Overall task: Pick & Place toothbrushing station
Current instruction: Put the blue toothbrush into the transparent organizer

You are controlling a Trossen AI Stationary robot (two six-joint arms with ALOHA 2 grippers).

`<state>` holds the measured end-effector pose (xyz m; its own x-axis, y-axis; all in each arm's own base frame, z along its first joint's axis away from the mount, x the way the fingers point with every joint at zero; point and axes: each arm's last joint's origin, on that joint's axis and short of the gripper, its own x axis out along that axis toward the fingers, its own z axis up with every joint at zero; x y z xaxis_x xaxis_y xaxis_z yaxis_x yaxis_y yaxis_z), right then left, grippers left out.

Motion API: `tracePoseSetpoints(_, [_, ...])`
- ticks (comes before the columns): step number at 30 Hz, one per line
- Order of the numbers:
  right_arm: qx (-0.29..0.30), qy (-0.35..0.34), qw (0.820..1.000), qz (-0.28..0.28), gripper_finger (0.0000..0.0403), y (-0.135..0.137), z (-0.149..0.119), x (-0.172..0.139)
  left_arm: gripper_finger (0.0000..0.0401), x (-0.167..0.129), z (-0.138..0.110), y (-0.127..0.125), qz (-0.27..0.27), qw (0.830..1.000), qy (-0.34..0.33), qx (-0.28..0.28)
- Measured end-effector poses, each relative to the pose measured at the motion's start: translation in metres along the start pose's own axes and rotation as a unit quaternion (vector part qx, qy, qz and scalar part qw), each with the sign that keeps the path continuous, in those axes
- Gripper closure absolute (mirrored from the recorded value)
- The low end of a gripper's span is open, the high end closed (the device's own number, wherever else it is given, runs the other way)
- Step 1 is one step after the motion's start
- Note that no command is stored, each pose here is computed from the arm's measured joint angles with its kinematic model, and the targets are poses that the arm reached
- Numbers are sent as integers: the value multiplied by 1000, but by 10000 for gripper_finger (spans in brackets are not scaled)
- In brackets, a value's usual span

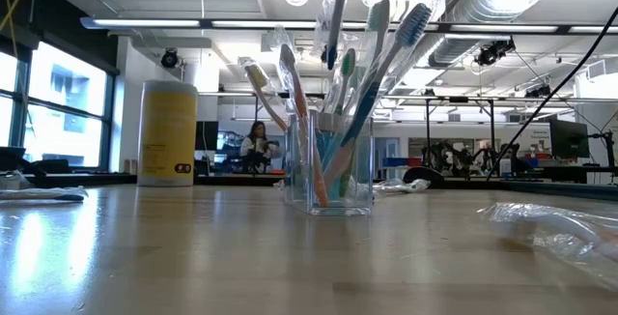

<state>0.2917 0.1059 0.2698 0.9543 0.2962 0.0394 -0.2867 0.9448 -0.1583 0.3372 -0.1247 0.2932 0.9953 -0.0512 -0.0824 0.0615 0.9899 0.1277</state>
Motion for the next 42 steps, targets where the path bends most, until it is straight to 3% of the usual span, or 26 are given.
tracePoseSetpoints(5, [0, -3, 1000, 15, 362, 1, 1, 0, 243, 0, 0, 0, -1, 1000, 0, -9])
tracePoseSetpoints(10, [-11, -5, 999, 33, 362, 7, 11, -9, 211, -3, 4, 2, 1, 1000, -5, -28])
tracePoseSetpoints(20, [-38, 61, 996, -55, 362, 25, 28, -35, 200, -21, 21, -2, -1, 1000, -15, -25])
tracePoseSetpoints(26, [-46, 44, 997, -49, 362, 32, 32, -37, 201, -38, 26, -4, 80, 997, 21, -2])
tracePoseSetpoints(32, [-49, 31, 997, -58, 362, 14, 15, -25, 201, -53, 25, -12, 156, 986, 57, 25])
tracePoseSetpoints(42, [1, 42, 999, -29, 362, -6, -20, 0, 201, -73, 19, -35, 202, 974, 90, 42])
